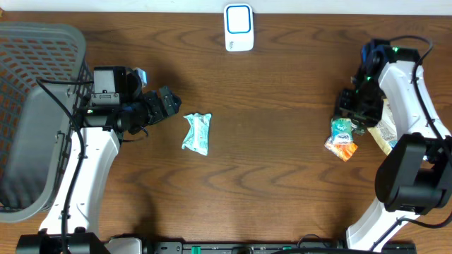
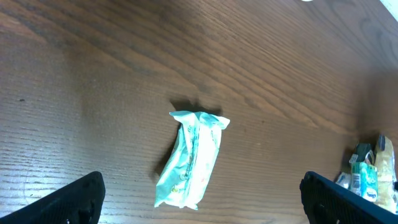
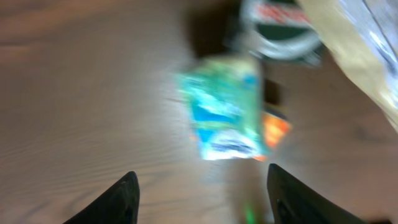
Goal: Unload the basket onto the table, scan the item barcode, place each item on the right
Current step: 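Carry the teal pack right and set it down beside the orange pack, then move the right gripper left and grasp the green wet-wipe pack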
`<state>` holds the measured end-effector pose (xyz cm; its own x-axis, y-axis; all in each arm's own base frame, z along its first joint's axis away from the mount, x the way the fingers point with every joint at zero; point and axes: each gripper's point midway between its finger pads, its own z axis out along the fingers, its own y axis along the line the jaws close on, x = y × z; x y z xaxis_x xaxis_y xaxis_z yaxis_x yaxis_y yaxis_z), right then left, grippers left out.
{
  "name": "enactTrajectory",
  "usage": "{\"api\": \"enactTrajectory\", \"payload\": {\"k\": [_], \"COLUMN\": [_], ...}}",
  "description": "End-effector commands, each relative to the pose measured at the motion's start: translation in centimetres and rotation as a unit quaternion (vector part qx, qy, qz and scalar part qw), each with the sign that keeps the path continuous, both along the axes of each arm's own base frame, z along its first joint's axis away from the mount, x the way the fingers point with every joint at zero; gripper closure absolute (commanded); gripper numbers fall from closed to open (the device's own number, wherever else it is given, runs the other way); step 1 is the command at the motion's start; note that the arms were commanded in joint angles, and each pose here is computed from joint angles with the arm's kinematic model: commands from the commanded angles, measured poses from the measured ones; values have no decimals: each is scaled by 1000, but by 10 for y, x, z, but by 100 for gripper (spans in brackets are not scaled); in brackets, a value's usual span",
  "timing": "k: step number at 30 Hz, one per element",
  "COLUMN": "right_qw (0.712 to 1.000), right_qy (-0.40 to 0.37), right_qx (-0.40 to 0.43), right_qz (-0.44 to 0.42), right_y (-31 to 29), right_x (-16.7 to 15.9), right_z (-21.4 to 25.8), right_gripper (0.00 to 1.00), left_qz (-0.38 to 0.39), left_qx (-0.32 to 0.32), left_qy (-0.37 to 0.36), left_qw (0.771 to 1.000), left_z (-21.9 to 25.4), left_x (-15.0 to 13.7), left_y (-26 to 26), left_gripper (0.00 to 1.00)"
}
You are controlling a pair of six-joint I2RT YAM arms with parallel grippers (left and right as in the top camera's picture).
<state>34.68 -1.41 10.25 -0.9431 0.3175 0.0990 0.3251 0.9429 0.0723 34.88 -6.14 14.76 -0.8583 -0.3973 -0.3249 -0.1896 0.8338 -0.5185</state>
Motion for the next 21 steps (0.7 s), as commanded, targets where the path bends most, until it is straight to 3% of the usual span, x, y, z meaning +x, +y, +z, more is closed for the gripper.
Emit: {"api": "enactTrajectory", "payload": {"k": [1, 6, 10, 16, 21], "right_qw": [991, 969, 950, 928, 923], "right_qy": [-58, -119, -162, -208, -198], "right_qx": [94, 169, 209, 227, 235], "right_qz": [74, 137, 164, 210, 233], "right_y": [52, 119, 180, 259, 318], "right_x": [23, 43, 55, 57, 43], "right_z": [20, 32, 42, 43, 19], "right_gripper": [44, 47, 64, 53, 44], "left_qz": [-2, -2, -2, -2, -2], "left_qx": [6, 6, 6, 6, 6], "left_qy": [-1, -1, -1, -1, -1], "left_qw": [1000, 1000, 1000, 1000, 1000], "left_z": [-2, -2, -2, -2, -2], "left_x": [0, 0, 0, 0, 0], "left_y": [2, 2, 2, 2, 2], "left_gripper": [1, 1, 1, 1, 1]}}
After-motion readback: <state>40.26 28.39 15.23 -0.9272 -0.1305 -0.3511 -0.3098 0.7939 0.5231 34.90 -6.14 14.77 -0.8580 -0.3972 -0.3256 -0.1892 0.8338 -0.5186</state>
